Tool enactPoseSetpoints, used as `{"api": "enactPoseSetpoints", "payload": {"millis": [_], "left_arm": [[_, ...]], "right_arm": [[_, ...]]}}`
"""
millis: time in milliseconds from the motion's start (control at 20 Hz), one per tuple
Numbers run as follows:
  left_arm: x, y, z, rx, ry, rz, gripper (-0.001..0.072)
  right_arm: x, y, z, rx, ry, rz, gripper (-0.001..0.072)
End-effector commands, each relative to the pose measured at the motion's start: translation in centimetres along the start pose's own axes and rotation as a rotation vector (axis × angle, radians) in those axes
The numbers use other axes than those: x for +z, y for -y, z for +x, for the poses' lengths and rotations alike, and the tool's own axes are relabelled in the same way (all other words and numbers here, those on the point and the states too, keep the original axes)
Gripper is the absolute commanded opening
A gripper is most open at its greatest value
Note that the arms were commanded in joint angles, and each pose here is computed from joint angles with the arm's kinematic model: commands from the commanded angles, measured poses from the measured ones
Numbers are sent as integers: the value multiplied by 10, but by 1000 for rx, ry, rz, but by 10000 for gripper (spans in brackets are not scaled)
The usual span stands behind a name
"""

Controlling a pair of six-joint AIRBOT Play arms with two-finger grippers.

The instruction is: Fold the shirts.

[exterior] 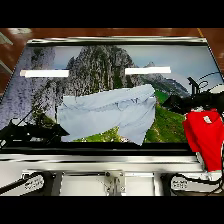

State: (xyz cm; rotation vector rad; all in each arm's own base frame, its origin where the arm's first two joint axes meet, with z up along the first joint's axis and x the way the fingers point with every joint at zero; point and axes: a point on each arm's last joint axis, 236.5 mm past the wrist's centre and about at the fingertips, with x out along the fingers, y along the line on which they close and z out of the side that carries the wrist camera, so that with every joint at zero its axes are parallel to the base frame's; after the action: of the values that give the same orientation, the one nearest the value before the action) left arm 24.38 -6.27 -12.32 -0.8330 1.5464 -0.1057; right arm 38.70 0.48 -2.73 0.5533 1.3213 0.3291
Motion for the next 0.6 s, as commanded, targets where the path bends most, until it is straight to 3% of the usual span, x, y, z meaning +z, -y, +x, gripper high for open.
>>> {"api": "enactPoseSetpoints", "payload": {"millis": [0,100,150,350,550], "left_arm": [[-5,3,14,-6,-36,-12,255],[-4,6,13,-13,-31,-13,77],[-4,8,13,-21,-32,-10,39],[2,24,6,-74,9,15,39],[6,34,-6,-92,58,56,39]], "right_arm": [[0,7,1,-29,2,-8,677],[-13,24,7,-83,-37,0,677],[-24,31,13,-97,-60,26,677],[-49,36,61,-6,-3,237,677],[-55,35,78,5,32,294,677]]}}
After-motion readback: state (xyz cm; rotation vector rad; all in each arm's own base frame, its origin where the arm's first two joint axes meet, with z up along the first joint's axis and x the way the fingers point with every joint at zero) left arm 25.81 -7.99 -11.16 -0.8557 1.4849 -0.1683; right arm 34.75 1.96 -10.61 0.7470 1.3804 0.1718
